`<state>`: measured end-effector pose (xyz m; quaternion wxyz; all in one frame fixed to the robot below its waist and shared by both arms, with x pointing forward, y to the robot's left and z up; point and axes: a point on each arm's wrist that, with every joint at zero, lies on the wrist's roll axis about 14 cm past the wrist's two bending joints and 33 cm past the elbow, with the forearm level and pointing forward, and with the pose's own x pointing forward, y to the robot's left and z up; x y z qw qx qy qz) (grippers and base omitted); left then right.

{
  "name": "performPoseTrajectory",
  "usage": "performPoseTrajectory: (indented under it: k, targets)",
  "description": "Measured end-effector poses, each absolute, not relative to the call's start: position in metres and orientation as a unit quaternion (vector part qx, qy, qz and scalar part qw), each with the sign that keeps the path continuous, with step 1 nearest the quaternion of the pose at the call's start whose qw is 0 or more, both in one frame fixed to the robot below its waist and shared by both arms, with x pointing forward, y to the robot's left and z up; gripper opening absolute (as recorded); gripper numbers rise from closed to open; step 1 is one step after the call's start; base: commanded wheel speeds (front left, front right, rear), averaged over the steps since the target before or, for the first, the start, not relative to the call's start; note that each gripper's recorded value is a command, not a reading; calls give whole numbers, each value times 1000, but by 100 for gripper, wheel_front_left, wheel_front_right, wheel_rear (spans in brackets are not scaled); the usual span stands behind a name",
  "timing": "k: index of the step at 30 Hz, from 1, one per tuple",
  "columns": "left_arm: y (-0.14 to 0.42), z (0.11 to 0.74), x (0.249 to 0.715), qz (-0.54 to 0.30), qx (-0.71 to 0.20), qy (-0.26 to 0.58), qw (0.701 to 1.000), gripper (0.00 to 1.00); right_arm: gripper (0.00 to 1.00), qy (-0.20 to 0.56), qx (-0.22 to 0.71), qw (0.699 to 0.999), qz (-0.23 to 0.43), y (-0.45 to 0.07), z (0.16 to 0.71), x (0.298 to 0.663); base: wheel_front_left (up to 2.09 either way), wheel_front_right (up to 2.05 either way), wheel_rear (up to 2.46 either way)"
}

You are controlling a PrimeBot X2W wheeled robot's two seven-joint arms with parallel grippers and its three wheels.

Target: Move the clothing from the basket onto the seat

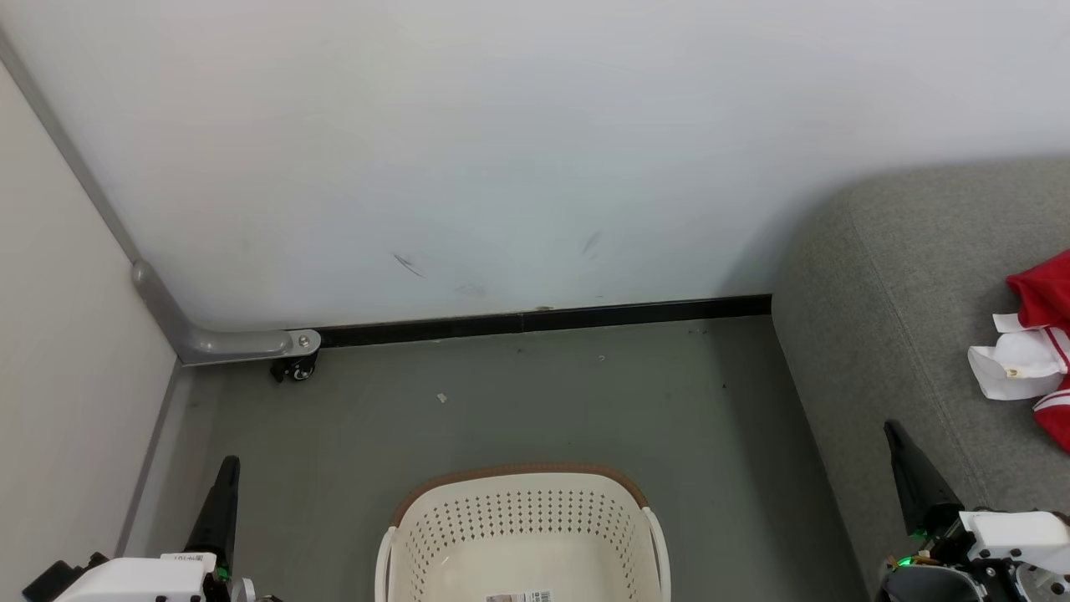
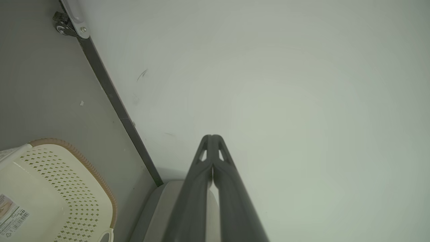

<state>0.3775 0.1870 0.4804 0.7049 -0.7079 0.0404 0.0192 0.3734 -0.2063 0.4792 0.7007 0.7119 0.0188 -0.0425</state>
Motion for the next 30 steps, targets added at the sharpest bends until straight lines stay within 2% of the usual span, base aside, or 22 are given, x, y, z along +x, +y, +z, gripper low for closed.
performPoseTrajectory:
  k: [30]
  targets:
    - [187, 481, 378, 19, -708, 40, 705, 0, 0, 14, 712, 701, -38, -206, 484, 377, 0, 0, 0]
